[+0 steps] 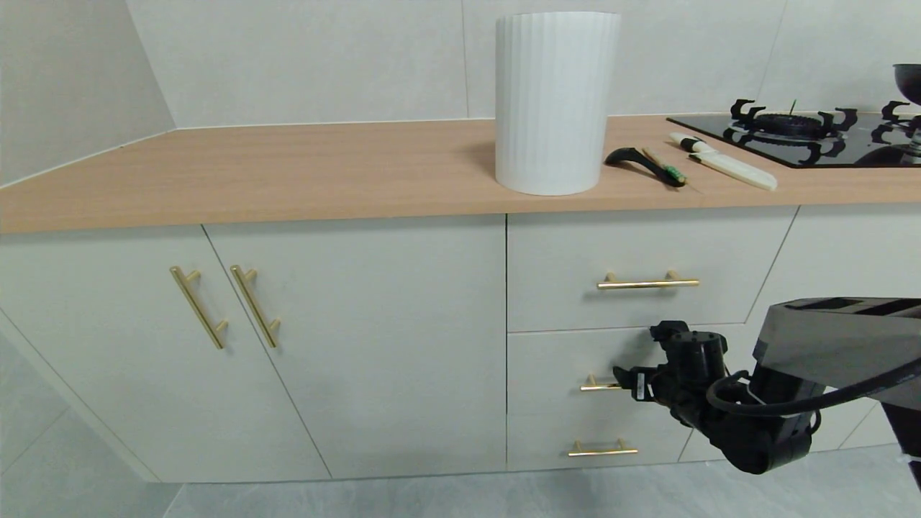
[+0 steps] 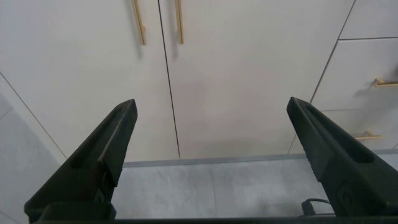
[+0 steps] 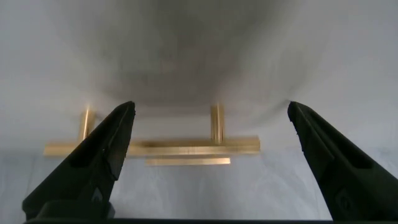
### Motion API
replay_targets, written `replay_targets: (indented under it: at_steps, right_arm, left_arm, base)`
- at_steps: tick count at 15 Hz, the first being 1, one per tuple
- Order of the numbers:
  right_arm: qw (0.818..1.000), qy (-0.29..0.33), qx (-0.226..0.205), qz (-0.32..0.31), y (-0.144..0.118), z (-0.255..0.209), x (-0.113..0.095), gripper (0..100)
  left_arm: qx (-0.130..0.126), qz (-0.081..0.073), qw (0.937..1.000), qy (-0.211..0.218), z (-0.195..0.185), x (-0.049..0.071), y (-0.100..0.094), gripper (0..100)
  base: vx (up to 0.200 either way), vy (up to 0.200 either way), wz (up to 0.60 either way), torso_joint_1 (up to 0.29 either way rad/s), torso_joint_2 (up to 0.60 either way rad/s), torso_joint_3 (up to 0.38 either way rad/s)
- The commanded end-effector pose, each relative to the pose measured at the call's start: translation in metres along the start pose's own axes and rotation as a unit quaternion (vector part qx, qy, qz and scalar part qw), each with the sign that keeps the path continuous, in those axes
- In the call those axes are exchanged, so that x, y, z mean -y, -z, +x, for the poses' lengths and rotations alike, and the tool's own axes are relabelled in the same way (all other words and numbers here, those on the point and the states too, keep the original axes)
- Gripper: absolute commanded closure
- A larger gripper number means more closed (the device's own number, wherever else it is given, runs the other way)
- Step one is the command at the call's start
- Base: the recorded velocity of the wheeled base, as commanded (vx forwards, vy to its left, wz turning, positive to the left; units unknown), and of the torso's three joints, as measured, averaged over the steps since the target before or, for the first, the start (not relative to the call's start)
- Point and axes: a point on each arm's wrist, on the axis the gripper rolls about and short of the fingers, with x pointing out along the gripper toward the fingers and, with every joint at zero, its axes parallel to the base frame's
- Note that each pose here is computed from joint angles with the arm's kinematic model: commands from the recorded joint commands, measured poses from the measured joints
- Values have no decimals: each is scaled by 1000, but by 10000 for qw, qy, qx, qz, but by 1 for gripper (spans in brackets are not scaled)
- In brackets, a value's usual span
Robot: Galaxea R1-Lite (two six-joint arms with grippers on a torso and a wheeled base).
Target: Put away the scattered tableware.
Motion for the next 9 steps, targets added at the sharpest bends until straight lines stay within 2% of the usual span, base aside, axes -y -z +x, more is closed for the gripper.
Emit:
replay_targets:
  at_steps: [1,9]
  right_arm:
    - [9999,113,-41,-22,11,10,-1,0]
    - [9999,123,-91,-46,12,7,-1,0]
  left_arm:
    - [-2,-1,10000,4,0,0,0,0]
    - [-2,-1,10000,4,0,0,0,0]
  base:
    - [0,0,0,0,0,0]
    - [0,0,0,0,0,0]
